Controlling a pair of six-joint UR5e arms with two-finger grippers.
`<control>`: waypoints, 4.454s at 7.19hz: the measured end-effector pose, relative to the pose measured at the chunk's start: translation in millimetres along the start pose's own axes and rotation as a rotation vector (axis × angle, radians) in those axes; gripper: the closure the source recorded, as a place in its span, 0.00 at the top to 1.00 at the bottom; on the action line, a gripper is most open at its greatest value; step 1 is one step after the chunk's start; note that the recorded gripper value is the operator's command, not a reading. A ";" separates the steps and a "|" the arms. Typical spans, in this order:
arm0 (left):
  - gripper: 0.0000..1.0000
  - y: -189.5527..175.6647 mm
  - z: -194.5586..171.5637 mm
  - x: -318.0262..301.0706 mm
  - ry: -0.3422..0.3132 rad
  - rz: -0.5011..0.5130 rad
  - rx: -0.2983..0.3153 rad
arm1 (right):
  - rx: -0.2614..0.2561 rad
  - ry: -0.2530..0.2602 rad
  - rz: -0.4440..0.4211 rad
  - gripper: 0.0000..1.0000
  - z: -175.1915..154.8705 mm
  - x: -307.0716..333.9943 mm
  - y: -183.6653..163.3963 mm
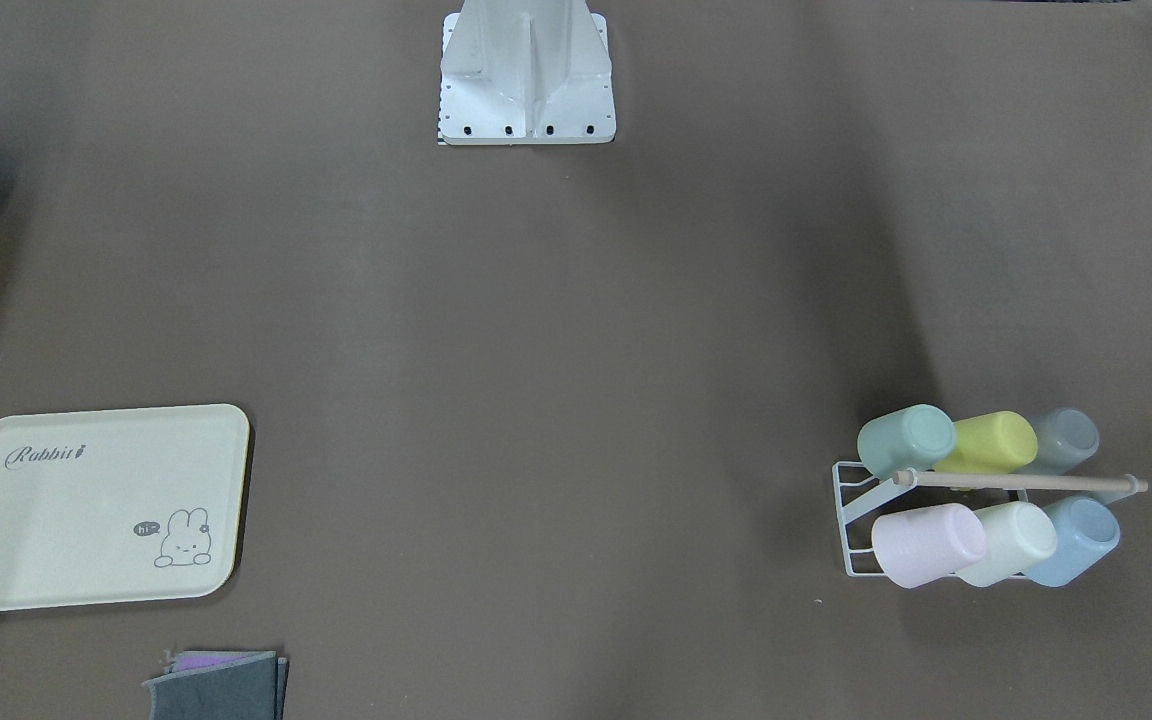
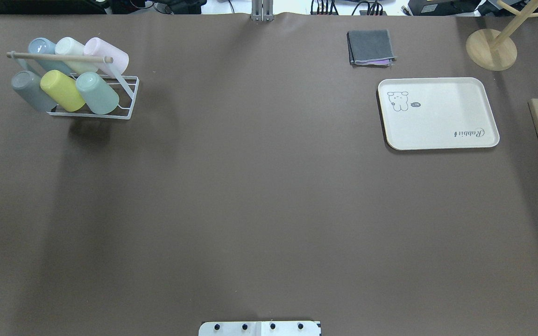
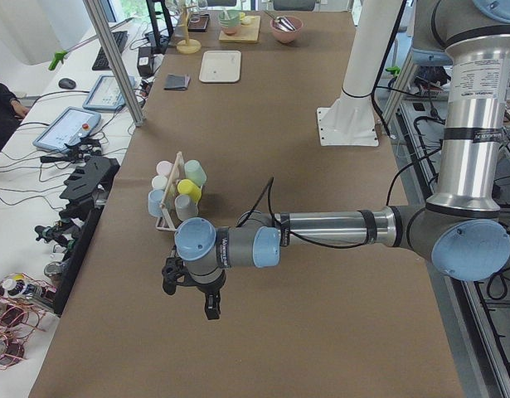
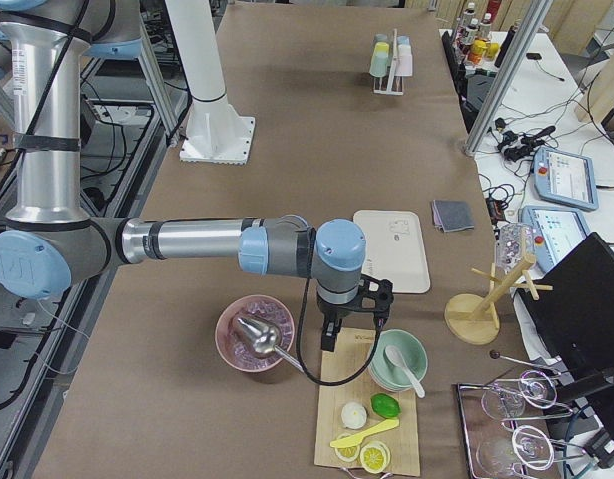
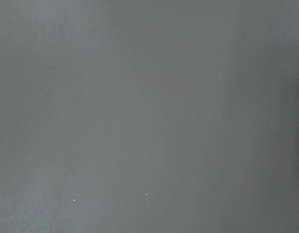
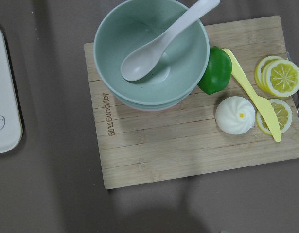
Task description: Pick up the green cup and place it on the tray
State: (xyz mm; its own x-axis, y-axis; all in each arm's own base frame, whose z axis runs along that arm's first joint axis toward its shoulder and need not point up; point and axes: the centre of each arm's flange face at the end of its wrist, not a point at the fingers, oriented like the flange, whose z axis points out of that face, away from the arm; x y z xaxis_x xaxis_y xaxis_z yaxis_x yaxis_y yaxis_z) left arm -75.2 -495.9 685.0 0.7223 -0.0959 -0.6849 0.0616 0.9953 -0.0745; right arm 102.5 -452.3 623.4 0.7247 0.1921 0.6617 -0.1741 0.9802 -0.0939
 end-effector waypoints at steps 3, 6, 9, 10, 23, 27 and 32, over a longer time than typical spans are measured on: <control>0.98 -0.6 -2.0 1.8 0.000 0.004 0.004 | 0.011 0.003 -0.001 1.00 -5.0 -0.1 -0.7; 0.98 -3.4 -4.5 4.3 0.000 0.007 0.009 | 0.013 0.003 0.000 1.00 -5.9 0.6 -0.1; 0.98 -5.8 -4.7 5.1 0.001 0.010 0.010 | 0.013 0.006 0.001 1.00 -5.4 1.5 1.2; 0.98 -6.3 -2.9 3.7 0.001 0.008 0.007 | 0.019 0.008 -0.004 1.00 -8.5 -2.5 0.4; 0.98 1.7 -75.5 135.9 0.028 0.022 0.064 | 0.034 -0.130 -0.193 0.99 144.7 -196.6 -153.9; 0.98 34.6 -92.0 278.2 0.069 0.054 0.084 | 0.015 -0.179 -0.231 0.97 192.6 -179.3 -149.7; 0.98 73.5 -91.4 434.1 0.060 0.257 0.150 | -0.015 -0.177 -0.276 0.82 218.3 -204.2 -137.5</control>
State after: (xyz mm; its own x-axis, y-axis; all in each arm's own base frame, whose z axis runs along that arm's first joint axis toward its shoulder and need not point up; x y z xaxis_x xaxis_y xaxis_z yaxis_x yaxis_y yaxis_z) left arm 180.0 -465.5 316.0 0.6856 0.1633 -0.7094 -0.0134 0.9772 0.2119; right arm -167.1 -636.5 663.5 0.6157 -0.0908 0.7827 0.0237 0.9950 0.0967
